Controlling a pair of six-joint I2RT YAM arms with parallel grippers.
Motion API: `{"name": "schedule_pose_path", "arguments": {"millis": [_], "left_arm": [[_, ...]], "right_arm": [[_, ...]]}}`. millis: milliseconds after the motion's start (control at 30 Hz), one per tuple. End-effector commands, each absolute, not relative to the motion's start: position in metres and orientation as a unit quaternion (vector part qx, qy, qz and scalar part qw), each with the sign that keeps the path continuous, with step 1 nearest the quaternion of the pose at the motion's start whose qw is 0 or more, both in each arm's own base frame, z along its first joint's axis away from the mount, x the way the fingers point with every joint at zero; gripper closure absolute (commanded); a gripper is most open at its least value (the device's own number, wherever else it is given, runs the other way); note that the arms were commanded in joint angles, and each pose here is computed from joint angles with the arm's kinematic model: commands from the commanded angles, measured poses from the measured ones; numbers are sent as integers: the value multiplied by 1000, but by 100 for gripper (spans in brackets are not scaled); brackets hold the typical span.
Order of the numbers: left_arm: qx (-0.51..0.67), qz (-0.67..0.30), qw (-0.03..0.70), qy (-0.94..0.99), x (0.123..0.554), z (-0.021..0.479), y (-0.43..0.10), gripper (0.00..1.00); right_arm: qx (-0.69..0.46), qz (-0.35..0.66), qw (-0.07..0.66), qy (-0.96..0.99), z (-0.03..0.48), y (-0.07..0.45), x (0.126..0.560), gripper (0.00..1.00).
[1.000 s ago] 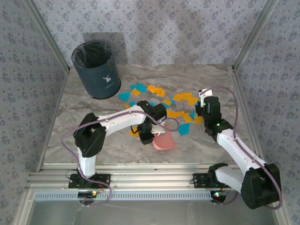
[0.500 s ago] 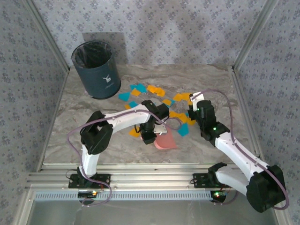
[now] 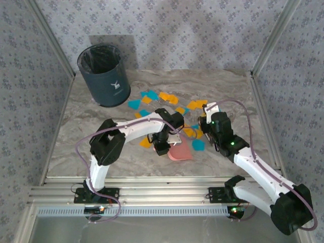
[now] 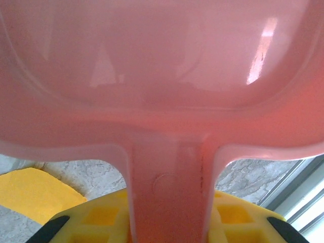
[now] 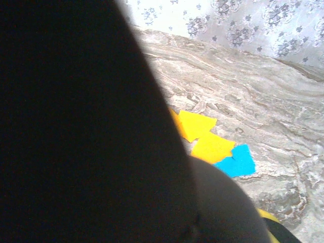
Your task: Sweep away the paper scraps from the table
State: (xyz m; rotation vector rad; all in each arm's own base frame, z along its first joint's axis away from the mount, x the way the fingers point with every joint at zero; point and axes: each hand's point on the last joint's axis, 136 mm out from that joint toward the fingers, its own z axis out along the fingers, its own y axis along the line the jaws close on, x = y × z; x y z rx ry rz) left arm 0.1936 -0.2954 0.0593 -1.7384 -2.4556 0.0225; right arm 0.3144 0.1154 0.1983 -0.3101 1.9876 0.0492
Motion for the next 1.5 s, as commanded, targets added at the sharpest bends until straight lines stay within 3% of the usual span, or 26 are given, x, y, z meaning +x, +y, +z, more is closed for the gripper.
{"name": "schedule_pose_path", "arguments": {"millis": [0,800,1233,1467], "left_arm": [[-555,-2,70,-829,201,58,-295,100],[-541,-10,50,-840,210,54,-294,100],[-538,-9,40,-842,211,55,-290,100],[-537,-8,37,-843,211,56,-290,100]], "right_arm": [[-126,47,502,854,180,122,302,100],[-128,148,513,836,214,152,281,100],[-41,90,566,819,235,110,282,100],[2,7,579,816,236,76,286,100]]}}
